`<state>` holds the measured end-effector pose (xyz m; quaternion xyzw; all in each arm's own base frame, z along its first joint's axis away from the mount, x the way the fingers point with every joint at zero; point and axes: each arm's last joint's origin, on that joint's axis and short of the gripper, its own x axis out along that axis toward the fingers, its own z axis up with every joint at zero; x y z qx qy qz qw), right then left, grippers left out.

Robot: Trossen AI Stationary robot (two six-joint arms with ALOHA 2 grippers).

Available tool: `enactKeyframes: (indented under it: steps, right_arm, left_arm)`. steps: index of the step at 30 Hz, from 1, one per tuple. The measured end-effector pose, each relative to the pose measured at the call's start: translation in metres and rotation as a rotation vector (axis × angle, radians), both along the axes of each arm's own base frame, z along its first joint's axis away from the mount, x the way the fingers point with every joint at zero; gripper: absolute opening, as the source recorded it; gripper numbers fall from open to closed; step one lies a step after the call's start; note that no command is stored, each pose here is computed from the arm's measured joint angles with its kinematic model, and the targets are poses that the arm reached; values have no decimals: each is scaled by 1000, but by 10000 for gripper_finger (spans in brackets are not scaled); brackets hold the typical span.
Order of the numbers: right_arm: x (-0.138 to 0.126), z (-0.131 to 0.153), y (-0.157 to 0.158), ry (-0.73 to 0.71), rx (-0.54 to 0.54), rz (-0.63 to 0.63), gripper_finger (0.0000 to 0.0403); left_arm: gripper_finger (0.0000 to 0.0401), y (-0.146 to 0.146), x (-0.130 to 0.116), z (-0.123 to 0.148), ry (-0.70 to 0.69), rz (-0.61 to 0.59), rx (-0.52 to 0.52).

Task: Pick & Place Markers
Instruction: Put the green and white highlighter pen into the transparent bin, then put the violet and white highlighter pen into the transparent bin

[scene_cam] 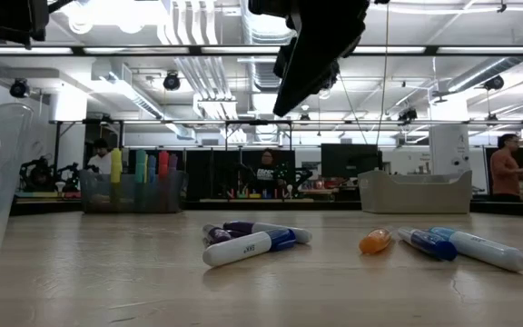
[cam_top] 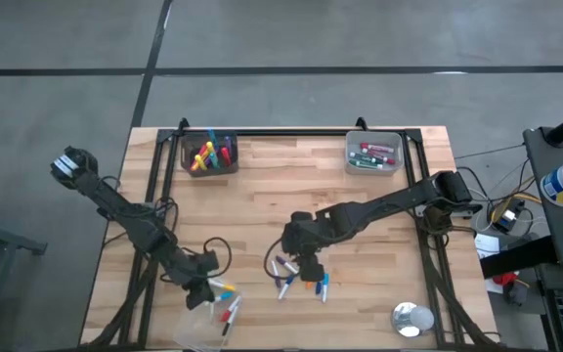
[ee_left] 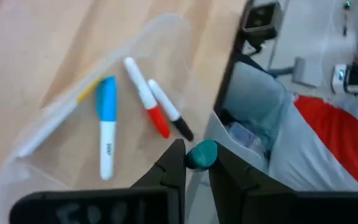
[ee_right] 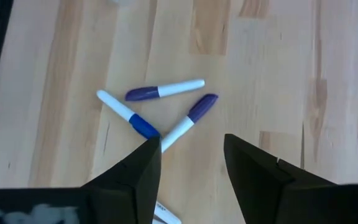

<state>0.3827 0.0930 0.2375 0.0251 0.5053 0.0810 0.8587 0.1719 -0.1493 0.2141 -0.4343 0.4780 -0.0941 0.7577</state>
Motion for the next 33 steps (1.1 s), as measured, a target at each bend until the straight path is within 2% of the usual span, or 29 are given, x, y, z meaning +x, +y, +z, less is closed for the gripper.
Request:
enactKeyframes:
  steps: [3, 7, 16, 24, 27, 33]
  right_arm:
    - [-1, -4, 0, 13, 1, -6, 166]
    - [-2, -6, -1, 21, 0, -8, 167]
    - [-3, -8, -1, 26, 0, -8, 166]
    - [-4, -9, -1, 39, 15, -38, 171]
    - [-5, -13, -1, 53, 40, -87, 167]
    - [-4, -29, -1, 30, 142, -249, 160]
  left_arm:
    - [48, 2, -1, -2, 32, 54, 16]
    - [55, 3, -1, -4, 46, 68, 23]
    - [128, 3, -1, -4, 27, 69, 48]
    - [142, 1, -3, -3, 23, 30, 42]
    - [142, -1, 0, 0, -54, -1, 55]
    - [142, -5, 9, 14, -338, -14, 128]
